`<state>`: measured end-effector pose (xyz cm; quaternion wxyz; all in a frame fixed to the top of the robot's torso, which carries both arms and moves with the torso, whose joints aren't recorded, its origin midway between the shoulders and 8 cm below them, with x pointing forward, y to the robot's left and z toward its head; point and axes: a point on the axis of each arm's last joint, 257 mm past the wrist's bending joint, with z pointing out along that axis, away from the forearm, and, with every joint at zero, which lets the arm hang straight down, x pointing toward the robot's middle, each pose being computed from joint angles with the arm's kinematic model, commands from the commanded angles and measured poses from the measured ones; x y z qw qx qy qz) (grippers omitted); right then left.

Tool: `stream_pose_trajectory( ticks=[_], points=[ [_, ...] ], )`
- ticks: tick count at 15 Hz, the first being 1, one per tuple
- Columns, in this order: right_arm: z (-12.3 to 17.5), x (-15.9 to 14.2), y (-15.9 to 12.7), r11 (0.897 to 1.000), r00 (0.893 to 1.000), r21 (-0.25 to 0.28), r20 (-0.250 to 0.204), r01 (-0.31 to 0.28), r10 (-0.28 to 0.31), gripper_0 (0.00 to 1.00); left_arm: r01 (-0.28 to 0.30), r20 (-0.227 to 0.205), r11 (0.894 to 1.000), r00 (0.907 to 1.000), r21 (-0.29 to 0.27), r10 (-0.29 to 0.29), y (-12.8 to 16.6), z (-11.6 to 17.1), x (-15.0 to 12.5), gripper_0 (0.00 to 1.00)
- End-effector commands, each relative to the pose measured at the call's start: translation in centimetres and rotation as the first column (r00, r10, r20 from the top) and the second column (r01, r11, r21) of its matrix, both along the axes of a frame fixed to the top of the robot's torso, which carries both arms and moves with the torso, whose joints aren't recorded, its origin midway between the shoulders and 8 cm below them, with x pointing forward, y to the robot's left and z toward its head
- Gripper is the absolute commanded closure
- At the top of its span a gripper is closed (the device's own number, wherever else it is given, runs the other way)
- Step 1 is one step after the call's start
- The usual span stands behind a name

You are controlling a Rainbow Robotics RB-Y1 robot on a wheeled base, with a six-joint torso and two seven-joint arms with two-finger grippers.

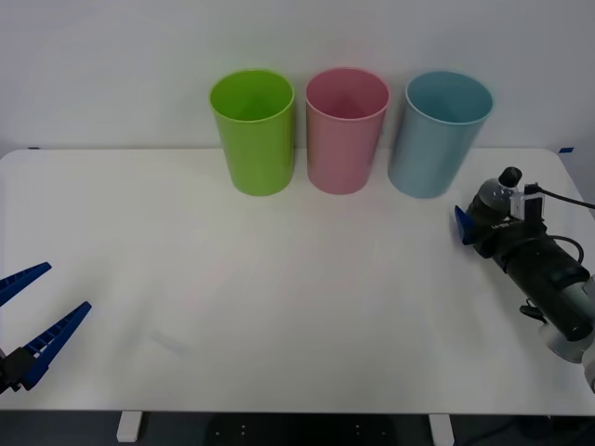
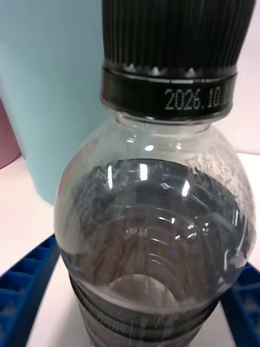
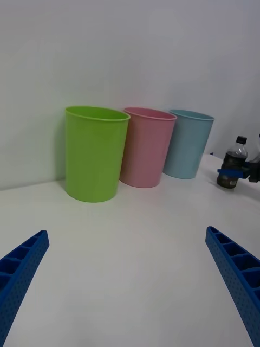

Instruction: Grasp the object on the table and drop it into the matching bin: aluminum can to the light blue bin, PET bottle to the pink bin.

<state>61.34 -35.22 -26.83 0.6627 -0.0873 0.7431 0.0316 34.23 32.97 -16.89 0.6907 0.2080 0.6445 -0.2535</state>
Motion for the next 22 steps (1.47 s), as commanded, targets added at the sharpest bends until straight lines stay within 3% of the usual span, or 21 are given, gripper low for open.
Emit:
stream_pose_trajectory(
  ticks=[1,8,13,19,22],
  points=[
    [0.1,0.0,0.1,1.000,1.000,-0.001,0.004,-0.005,0.005,1.00,0.000,0.000,1.000,1.0000,0.000,0.000,0.0,0.0,0.0,0.00],
    [1.4,-0.4,0.6,0.999,0.998,0.019,0.041,-0.042,0.041,1.00,0.000,0.000,1.000,1.0000,0.000,0.000,0.0,0.0,0.0,0.00],
    [3.2,-3.0,1.2,0.997,0.994,0.037,0.091,-0.062,0.059,1.00,0.000,0.000,1.000,1.0000,0.000,0.000,0.0,0.0,0.0,0.00],
    [6.0,-6.3,3.8,0.979,0.985,0.151,0.129,-0.135,0.116,1.00,0.000,0.000,1.000,1.0000,0.000,0.000,0.0,0.0,0.0,0.00],
    [7.8,-8.3,5.4,0.959,0.976,0.211,0.149,-0.189,0.160,1.00,0.000,0.000,1.000,1.0000,0.000,0.000,0.0,0.0,0.0,0.00]
  ],
)
